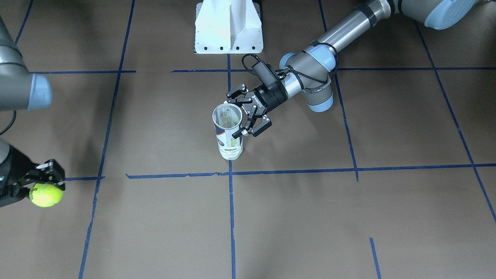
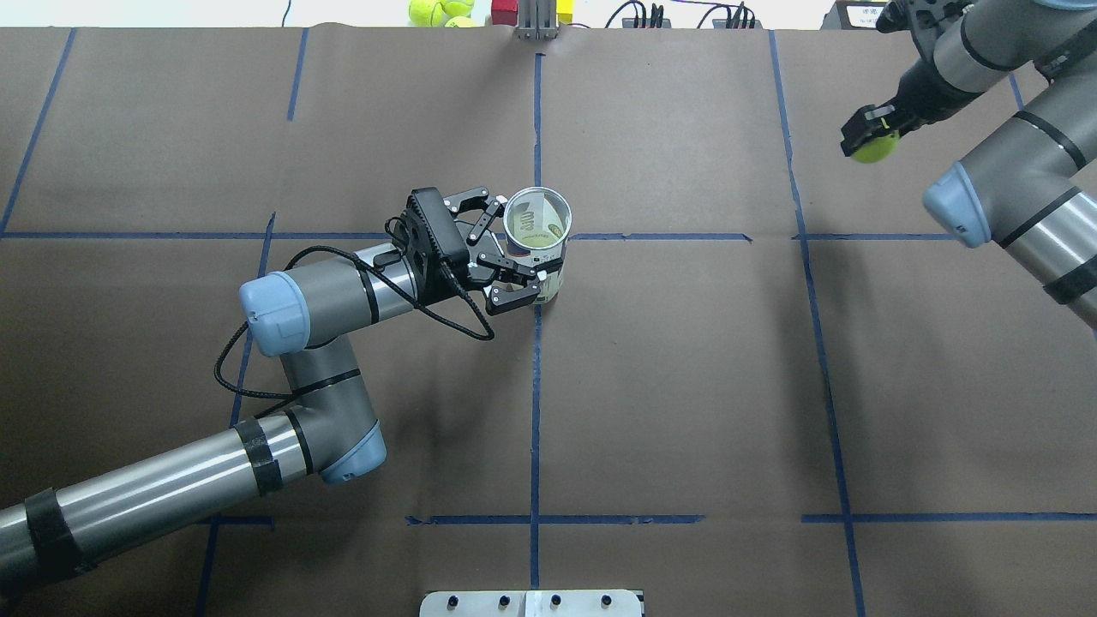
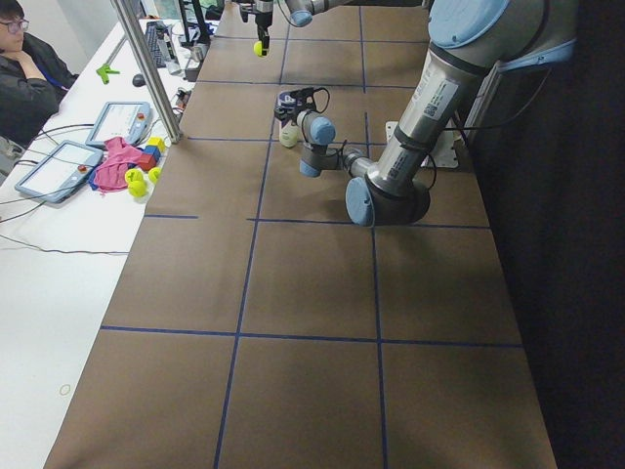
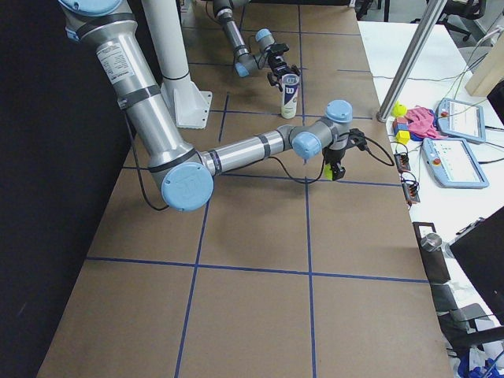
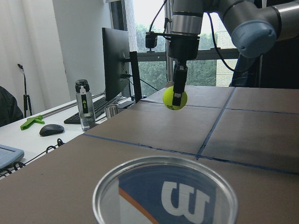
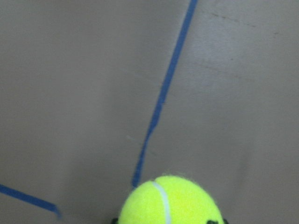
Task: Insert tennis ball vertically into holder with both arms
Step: 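Carry the second ball with the right gripper above the can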
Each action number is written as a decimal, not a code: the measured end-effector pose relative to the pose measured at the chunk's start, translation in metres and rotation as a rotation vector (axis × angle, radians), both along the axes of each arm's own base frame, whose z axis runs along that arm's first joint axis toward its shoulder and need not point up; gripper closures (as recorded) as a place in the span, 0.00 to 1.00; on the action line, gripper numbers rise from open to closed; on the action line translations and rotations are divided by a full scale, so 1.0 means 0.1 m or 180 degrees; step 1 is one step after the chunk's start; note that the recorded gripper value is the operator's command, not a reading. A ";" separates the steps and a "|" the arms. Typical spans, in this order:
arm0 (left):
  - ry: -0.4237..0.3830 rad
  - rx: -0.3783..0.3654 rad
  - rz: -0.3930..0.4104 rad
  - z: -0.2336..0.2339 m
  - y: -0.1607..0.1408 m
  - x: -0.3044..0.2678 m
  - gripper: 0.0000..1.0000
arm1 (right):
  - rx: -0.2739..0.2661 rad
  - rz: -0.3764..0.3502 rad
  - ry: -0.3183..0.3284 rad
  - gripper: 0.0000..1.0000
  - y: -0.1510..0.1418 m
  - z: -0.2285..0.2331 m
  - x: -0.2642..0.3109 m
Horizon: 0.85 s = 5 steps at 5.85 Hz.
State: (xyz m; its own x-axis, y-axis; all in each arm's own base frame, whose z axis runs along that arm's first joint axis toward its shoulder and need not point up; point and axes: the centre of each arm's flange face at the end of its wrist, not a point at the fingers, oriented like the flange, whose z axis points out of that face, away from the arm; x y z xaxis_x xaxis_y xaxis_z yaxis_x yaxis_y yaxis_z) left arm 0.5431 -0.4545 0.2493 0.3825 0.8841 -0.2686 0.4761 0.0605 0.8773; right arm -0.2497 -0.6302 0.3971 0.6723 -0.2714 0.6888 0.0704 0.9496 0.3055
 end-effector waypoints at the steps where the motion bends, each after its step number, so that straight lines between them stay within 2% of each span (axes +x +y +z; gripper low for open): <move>1: 0.0000 0.0000 -0.0001 0.00 0.00 0.00 0.12 | -0.0183 0.0100 -0.0122 0.97 0.27 -0.64 -0.20; 3: 0.0000 0.0000 -0.0003 0.00 -0.01 0.00 0.12 | -0.0570 0.0370 -0.0317 0.96 0.82 -1.84 -0.75; 5: -0.0001 -0.0001 0.0000 0.00 0.00 0.00 0.12 | -0.0799 0.0625 -0.0368 0.95 1.30 -2.72 -1.39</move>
